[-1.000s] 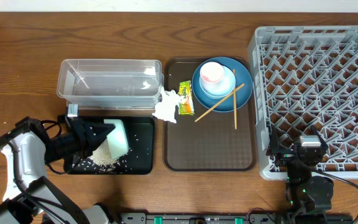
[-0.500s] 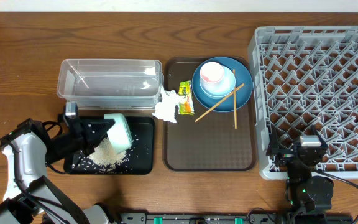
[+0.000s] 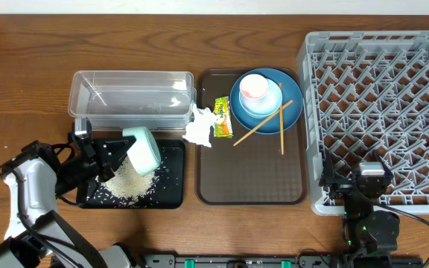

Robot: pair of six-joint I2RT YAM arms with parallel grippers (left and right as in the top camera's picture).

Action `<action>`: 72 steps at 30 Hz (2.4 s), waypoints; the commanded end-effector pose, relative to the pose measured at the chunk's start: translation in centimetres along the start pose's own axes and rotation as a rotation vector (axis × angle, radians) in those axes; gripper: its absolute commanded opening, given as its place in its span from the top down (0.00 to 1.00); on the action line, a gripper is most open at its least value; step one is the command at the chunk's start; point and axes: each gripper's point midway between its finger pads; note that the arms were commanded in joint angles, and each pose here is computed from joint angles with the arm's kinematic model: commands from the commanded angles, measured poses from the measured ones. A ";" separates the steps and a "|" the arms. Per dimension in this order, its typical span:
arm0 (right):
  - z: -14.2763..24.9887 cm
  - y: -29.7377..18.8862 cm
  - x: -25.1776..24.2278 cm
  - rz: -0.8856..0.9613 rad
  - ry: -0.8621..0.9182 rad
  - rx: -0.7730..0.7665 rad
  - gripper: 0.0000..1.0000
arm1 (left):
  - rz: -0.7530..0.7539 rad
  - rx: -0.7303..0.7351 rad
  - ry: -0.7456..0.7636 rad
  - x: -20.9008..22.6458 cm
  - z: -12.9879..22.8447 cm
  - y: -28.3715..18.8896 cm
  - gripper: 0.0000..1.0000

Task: Sort waste into correct bins and load items into the dishwasher rack
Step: 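Tilt the bowl with the left gripper to pour rice onto the black tray, then carry the empty bowl back and set it on the brown tray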

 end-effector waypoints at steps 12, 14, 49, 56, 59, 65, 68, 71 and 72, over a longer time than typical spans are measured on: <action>0.0 0.0 0.3 -0.014 0.015 0.001 0.01 | 0.028 0.020 -0.070 -0.2 1.1 0.3 0.94; 0.0 0.0 0.3 -0.014 0.015 0.001 0.01 | 0.029 0.010 -0.001 -0.1 0.4 0.3 0.94; 0.0 0.0 0.3 -0.014 0.015 0.001 0.01 | -0.199 0.296 0.149 -0.2 5.8 5.5 0.94; 0.0 0.0 0.3 -0.014 0.015 0.001 0.01 | -0.504 0.209 0.174 2.4 5.1 7.4 0.94; 0.0 0.0 0.3 -0.014 0.015 0.001 0.01 | -0.570 0.178 0.236 2.4 5.6 9.0 0.94; 0.0 0.0 0.3 -0.014 0.015 0.001 0.01 | -0.699 0.151 0.396 3.4 8.3 12.8 0.94; 0.0 0.0 0.3 -0.014 0.015 0.001 0.01 | -0.784 0.132 0.476 4.8 10.0 14.2 0.94; 0.0 0.0 0.3 -0.014 0.015 0.001 0.01 | -0.860 0.108 0.563 6.3 11.8 15.4 0.94; 0.0 0.0 0.3 -0.014 0.015 0.001 0.01 | -0.880 0.097 0.589 6.7 12.3 15.7 0.94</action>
Point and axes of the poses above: each gripper's point midway between its finger pads, its own y axis out along the fingers, its own x axis along the line the jaws close on, z = x × y, and after that the axes turned 8 degrees about -y, right-handed
